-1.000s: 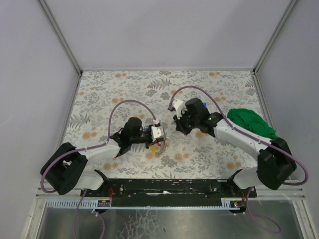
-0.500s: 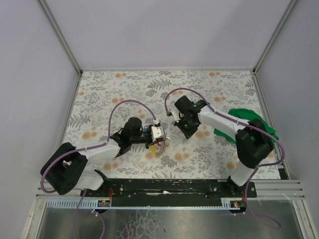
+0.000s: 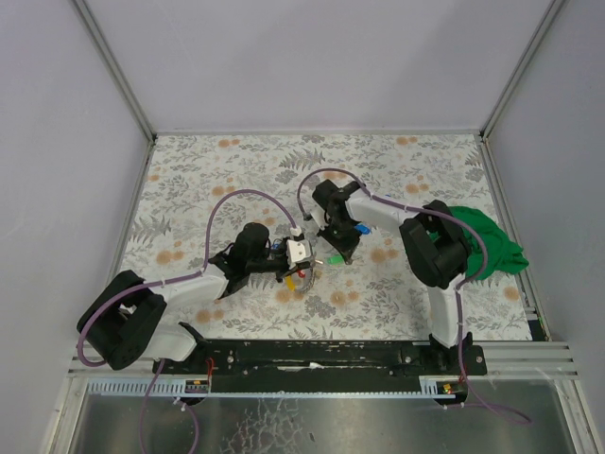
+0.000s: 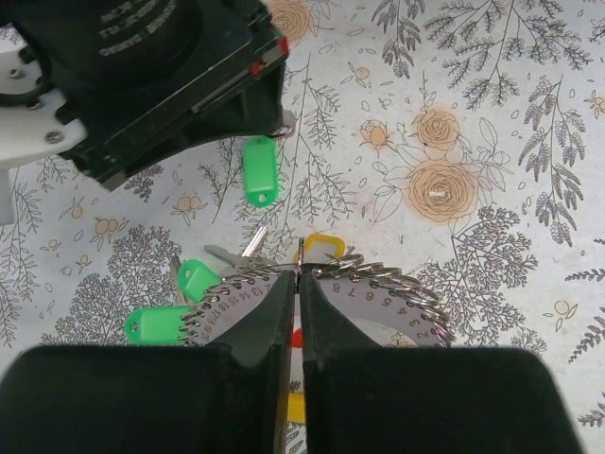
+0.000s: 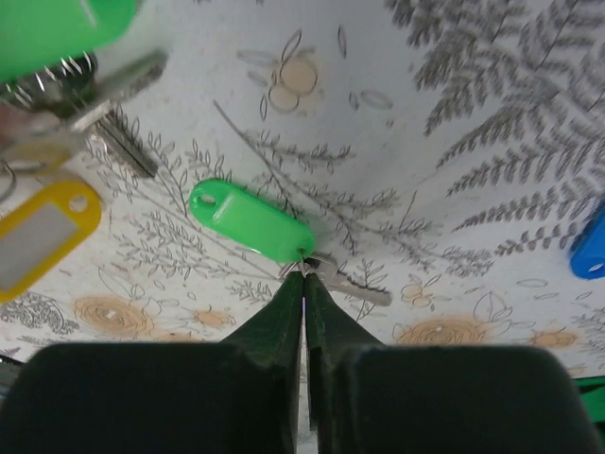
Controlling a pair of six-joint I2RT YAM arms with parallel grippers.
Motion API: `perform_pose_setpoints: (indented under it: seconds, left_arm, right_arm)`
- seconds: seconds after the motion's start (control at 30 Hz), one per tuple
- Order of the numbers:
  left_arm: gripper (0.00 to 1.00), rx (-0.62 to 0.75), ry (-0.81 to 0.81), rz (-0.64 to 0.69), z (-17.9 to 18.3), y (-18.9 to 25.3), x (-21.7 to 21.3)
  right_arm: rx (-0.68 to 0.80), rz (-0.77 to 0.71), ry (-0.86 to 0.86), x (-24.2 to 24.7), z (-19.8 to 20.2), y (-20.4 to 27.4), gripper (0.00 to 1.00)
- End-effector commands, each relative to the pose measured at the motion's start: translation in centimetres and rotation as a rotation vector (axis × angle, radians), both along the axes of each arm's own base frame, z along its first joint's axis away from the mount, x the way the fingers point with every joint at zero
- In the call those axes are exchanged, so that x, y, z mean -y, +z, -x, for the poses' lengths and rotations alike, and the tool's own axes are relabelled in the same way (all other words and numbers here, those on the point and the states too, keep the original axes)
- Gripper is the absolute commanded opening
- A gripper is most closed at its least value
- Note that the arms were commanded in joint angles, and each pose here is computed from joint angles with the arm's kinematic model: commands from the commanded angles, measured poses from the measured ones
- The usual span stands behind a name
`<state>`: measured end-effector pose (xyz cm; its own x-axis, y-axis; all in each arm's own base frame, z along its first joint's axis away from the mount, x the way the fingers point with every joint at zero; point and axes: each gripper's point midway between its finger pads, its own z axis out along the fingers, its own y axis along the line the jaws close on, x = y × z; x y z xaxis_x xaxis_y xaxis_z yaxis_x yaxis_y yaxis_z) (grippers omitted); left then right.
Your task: Put the keys on the keyring
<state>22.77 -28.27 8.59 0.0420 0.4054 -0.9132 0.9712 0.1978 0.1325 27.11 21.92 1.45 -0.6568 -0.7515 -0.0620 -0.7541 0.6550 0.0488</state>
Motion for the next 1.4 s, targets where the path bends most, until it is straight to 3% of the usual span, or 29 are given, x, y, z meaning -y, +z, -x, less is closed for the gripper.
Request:
perform_pose_setpoints:
  seconds: [0.0, 0.13, 0.23, 0.4, 0.9, 1.37]
  left_arm:
    - [0.00, 0.049, 0.022, 0.040, -1.5, 1.8, 0.6]
    - [0.01, 0.049, 0.027, 0.041, -1.6, 1.9, 0.7]
    - [0.03, 0.049, 0.030, 0.043, -1.7, 1.9, 0.6]
    - [0.04, 0.053, 0.034, 0.051, -1.7, 2.1, 0.6]
    - [0.03, 0.054, 0.033, 0.059, -1.6, 2.2, 0.7]
    - [0.03, 0.054, 0.029, 0.061, -1.6, 2.3, 0.7]
  right_arm:
    - [0.035, 0.008, 0.012, -0.8, -1.5, 0.3, 0.11]
    - [0.076, -0.031, -0.009, -1.2, -1.8, 1.0, 0.23]
    - [0.147, -0.152, -0.026, -2.5, -1.9, 2.9, 0.36]
    - [0.265, -0.291, -0.057, -3.3, -2.1, 5.4, 0.45]
    - [0.623, -0.693, -0.038, -3.7, -0.6, 6.7, 0.38]
    - [0.585, -0.716, -0.102, -2.0, -1.8, 3.3, 0.40]
